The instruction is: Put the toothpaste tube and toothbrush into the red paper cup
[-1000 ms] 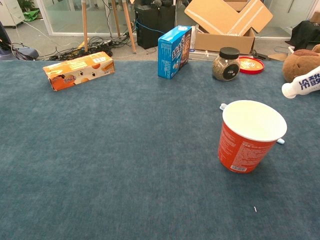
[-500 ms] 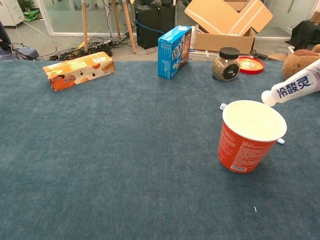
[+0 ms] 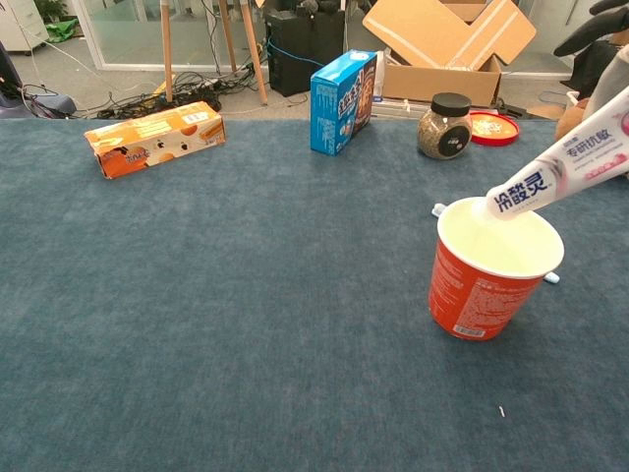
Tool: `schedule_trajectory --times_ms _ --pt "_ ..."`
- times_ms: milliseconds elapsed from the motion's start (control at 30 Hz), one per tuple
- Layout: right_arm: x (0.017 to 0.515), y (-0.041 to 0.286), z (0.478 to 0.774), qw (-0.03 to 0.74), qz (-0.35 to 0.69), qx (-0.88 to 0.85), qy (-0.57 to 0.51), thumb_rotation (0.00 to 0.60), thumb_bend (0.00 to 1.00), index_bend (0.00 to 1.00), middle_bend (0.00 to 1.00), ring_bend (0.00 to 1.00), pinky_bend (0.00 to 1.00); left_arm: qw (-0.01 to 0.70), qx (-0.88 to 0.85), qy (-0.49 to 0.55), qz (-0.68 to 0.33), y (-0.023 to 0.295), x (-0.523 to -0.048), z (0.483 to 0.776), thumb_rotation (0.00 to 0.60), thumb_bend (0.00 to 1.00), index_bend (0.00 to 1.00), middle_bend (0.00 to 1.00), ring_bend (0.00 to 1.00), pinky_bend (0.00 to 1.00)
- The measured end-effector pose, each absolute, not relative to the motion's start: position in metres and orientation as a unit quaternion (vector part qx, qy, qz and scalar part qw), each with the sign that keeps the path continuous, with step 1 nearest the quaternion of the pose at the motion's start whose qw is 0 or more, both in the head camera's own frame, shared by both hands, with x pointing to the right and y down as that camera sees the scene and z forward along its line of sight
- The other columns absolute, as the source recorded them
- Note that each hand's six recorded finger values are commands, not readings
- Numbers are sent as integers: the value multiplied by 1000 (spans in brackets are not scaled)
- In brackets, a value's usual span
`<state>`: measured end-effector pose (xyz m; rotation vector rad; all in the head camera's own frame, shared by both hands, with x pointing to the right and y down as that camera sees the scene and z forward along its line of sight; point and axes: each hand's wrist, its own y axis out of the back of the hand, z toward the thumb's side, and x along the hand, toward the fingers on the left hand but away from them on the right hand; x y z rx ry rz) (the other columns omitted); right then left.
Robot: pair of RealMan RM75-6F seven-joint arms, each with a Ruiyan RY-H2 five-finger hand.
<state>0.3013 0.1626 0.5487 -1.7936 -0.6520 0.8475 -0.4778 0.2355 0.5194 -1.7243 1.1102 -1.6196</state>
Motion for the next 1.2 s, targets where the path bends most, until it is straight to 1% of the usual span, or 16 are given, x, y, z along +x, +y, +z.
schedule_trajectory --times_ms 667,933,1200 --pt "309 162 558 467 396 -752 -245 600 372 668 197 5 362 262 -637 407 -599 236 -477 520 600 0 252 267 199 202" --pt "310 155 566 451 429 -749 -226 600 374 668 197 5 362 262 -638 406 -600 237 -476 520 600 0 252 267 199 202" --pt "299 144 575 446 443 -749 -211 600 375 668 197 5 362 261 -638 405 -601 236 -476 520 600 0 252 267 199 202"
